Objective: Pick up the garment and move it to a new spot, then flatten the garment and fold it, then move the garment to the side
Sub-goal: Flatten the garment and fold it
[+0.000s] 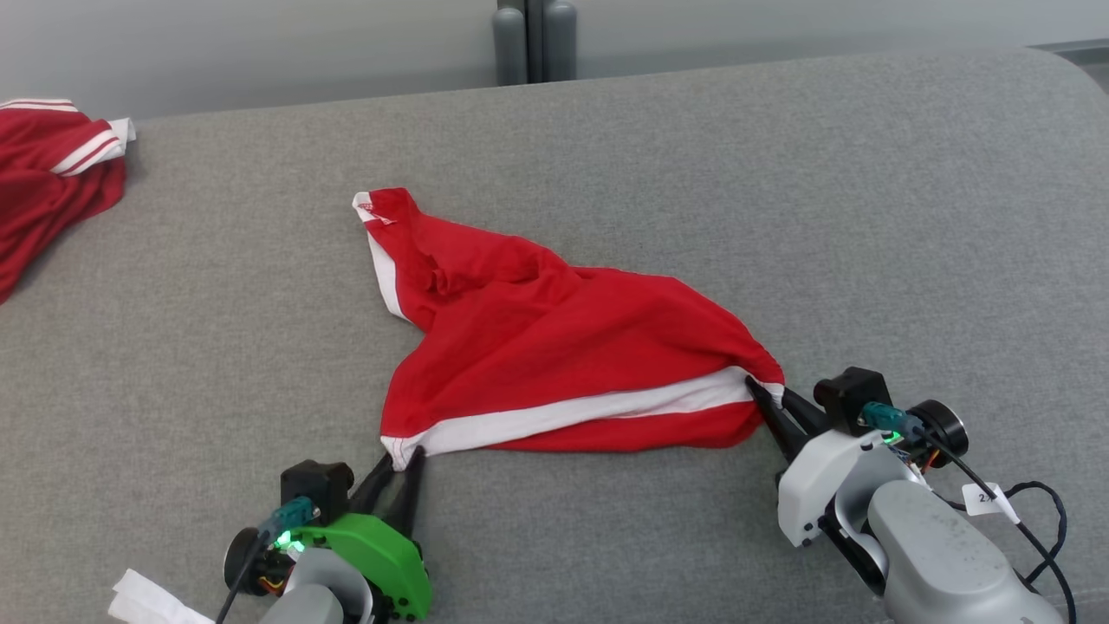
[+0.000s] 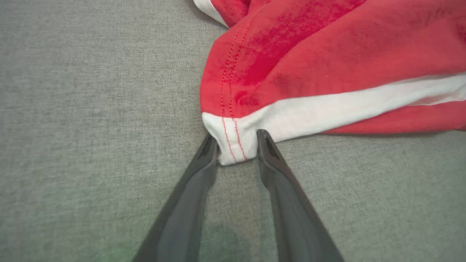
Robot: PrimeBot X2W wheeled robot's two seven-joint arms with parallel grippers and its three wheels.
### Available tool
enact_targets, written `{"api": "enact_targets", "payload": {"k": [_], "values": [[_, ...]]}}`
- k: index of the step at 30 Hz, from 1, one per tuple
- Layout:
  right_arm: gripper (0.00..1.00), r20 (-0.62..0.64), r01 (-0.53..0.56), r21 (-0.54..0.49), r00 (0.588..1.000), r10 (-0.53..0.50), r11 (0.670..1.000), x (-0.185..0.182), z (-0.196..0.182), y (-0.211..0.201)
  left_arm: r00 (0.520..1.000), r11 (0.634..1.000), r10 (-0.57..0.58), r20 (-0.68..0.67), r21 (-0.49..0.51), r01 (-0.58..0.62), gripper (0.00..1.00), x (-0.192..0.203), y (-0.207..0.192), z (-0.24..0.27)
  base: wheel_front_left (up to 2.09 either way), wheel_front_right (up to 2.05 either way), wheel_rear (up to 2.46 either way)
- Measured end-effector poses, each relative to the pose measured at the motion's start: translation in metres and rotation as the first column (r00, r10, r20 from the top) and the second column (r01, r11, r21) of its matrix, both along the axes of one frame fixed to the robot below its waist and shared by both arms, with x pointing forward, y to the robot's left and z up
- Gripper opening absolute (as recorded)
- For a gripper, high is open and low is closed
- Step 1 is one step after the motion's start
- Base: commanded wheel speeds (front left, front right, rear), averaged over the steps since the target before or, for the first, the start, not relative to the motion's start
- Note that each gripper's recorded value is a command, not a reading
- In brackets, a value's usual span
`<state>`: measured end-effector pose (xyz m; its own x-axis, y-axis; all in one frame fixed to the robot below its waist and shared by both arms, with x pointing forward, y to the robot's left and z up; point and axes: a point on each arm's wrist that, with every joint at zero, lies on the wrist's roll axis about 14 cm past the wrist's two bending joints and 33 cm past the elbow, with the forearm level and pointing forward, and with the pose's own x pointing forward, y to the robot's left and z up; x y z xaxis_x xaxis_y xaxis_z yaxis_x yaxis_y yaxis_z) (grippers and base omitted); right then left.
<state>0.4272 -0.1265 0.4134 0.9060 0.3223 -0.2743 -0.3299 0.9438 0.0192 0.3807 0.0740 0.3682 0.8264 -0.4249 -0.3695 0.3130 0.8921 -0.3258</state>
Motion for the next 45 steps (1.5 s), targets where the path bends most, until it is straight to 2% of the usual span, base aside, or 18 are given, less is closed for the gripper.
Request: {"api": "enact_targets", "payload": {"k": [1,8,11,14,18,24,28,30,37,41,45], "values": [[0.0,0.001,0.001,0.0,1.0,-0.001,1.0,0.0,0.0,0.0,1.0,1.0,-0.007,-0.003,0.006,0.007,0.0,0.0,0.0,-0.001,0.0,0.0,0.0],[0.0,0.029,0.016,0.003,0.999,-0.016,1.0,0.004,0.01,-0.005,0.999,1.0,0.009,0.037,-0.029,-0.008,0.0,0.011,-0.001,0.014,0.0,0.0,0.0],[0.0,0.06,0.021,0.008,0.998,-0.022,1.0,0.007,0.02,-0.007,0.995,0.995,0.047,0.087,-0.088,-0.039,0.0,0.02,0.002,0.034,0.0,0.0,0.0],[0.0,0.113,0.029,0.024,0.993,-0.031,0.999,0.011,0.038,-0.009,0.988,0.995,0.039,0.146,-0.093,-0.025,0.0,0.022,0.005,0.052,0.0,0.0,0.0],[0.0,0.232,0.034,0.067,0.972,-0.049,0.997,0.017,0.081,-0.013,0.959,0.996,0.025,0.281,-0.089,0.0,0.0,0.029,0.01,0.093,0.0,0.0,0.0],[0.0,0.442,0.002,0.036,0.897,-0.018,0.999,0.011,0.157,-0.019,0.871,0.996,-0.013,0.49,-0.071,0.055,0.0,0.029,0.015,0.168,0.0,0.0,0.0],[0.0,0.569,-0.027,0.001,0.822,0.022,1.0,-0.004,0.218,-0.016,0.75,0.997,-0.04,0.66,-0.022,0.072,0.0,0.027,0.023,0.244,0.0,0.0,0.0],[0.0,0.619,-0.054,0.019,0.785,0.031,0.998,-0.015,0.249,-0.011,0.685,0.997,-0.06,0.726,0.006,0.081,0.0,0.022,0.024,0.28,0.0,0.0,0.0],[0.0,0.764,-0.069,-0.039,0.641,0.075,0.997,-0.06,0.332,-0.011,0.506,0.988,-0.145,0.85,0.094,0.125,0.0,-0.002,0.012,0.368,0.0,0.0,0.0],[0.0,0.793,-0.068,-0.044,0.605,0.076,0.997,-0.072,0.353,-0.01,0.461,0.983,-0.178,0.87,0.132,0.13,0.0,-0.005,0.008,0.391,0.0,0.0,0.0],[0.0,0.785,-0.065,-0.062,0.613,0.089,0.996,-0.068,0.356,-0.009,0.479,0.978,-0.207,0.853,0.165,0.129,0.0,0.007,0.005,0.393,0.0,0.0,0.0]]}}
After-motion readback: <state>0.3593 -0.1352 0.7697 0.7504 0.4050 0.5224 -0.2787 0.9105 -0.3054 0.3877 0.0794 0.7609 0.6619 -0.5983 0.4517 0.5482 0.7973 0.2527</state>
